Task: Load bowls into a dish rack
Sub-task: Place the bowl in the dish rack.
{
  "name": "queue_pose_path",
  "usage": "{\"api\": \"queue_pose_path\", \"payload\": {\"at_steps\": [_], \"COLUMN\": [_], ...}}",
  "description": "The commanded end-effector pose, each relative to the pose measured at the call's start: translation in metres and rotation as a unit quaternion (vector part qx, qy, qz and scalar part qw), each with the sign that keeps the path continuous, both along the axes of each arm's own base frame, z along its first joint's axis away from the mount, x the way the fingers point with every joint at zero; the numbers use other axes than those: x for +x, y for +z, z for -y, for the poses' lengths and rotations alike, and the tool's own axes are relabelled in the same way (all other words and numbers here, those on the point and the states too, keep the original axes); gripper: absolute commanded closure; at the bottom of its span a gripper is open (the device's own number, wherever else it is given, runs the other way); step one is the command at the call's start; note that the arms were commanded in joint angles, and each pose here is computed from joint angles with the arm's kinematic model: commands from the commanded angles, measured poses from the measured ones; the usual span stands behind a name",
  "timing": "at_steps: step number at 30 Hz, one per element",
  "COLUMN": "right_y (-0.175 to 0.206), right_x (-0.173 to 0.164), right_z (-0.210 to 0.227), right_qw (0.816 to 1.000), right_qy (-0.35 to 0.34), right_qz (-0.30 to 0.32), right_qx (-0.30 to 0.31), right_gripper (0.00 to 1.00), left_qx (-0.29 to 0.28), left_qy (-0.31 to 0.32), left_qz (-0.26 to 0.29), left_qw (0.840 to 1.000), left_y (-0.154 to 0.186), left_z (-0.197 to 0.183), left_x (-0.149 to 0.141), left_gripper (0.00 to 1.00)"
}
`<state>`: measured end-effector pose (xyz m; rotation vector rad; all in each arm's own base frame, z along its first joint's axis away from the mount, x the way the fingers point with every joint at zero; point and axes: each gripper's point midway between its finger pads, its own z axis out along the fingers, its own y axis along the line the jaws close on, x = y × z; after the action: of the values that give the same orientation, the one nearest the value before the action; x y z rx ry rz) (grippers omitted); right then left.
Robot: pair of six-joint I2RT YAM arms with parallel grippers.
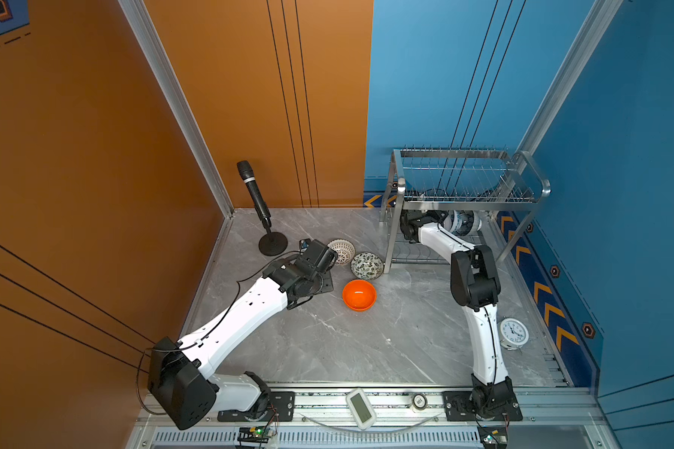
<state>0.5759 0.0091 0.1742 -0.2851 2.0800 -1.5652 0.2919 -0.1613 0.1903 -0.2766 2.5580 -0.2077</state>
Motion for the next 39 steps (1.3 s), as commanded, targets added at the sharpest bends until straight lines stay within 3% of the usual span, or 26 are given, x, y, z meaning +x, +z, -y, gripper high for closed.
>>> {"api": "queue_pose_path", "payload": {"at_steps": [1, 39], "right_y": [0.036, 0.006], "right_x": [0.010, 0.039], "right_z": [0.000, -0.007], "right_qw": [0.998, 0.996], "right_qy": [-0.009, -0.022], "right_qz": [0.059, 0.065], "right_qx": [0.000, -0.057], "right_gripper": [1.00, 1.00], "left_qx": [0.007, 0.014], "left_qy": [0.018, -0.012], "left_qz": [0.007, -0.012], "left_qw": [1.000, 1.000], "left_y": [0.006, 0.002], "left_z": [-0.005, 0.020], "left_x": [0.007, 0.040], "left_gripper": [0.45, 0.45]}}
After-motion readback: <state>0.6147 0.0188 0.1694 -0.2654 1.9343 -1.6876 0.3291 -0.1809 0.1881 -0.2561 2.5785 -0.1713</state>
